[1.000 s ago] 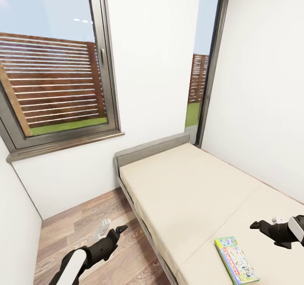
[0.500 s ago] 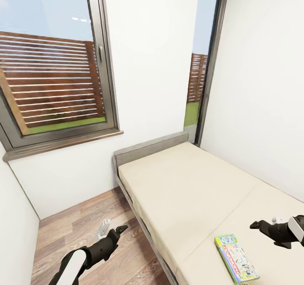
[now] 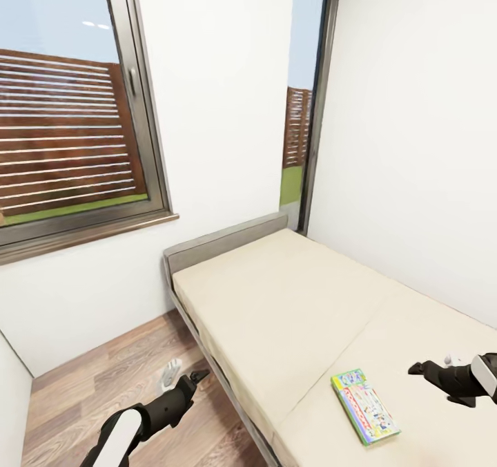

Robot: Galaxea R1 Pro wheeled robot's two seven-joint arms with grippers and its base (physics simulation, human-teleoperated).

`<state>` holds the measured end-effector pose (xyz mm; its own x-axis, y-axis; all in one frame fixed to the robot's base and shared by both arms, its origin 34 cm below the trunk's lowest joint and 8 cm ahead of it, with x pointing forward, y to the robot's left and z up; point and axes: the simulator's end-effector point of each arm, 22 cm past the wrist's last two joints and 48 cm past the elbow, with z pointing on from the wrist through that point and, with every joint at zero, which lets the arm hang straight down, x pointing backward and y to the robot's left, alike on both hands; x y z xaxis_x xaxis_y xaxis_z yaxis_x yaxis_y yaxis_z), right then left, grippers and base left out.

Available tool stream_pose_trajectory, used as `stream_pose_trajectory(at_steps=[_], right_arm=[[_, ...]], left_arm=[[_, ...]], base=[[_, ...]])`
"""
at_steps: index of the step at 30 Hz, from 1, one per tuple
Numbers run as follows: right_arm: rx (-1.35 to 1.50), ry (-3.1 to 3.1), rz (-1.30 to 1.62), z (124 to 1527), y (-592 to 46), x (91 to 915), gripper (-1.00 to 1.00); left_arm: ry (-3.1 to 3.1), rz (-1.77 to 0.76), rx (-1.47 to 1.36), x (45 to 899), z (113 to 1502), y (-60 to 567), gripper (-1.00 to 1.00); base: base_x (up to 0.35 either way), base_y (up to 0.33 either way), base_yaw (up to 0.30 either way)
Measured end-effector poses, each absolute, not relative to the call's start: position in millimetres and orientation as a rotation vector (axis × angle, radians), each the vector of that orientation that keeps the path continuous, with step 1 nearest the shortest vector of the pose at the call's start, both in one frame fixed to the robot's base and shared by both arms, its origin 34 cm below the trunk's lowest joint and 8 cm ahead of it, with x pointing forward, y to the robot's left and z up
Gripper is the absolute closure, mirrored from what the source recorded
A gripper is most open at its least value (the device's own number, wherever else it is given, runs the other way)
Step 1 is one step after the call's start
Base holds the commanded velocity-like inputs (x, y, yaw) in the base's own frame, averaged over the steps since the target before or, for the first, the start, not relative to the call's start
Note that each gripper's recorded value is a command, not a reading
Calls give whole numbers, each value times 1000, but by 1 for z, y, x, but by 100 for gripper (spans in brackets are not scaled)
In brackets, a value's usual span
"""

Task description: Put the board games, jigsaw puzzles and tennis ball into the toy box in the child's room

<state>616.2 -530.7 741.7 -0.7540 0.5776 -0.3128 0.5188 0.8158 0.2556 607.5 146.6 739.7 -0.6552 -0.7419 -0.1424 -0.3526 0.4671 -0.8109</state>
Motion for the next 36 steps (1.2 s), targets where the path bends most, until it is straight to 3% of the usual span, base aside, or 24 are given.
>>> stream_pose_trajectory(at_steps=[36], right_arm=[[739,2538,310,688,-515,634,-100]], left_arm=[[2235,-1075,-906,607,682,145,-100]], base=[[0,0,-27]])
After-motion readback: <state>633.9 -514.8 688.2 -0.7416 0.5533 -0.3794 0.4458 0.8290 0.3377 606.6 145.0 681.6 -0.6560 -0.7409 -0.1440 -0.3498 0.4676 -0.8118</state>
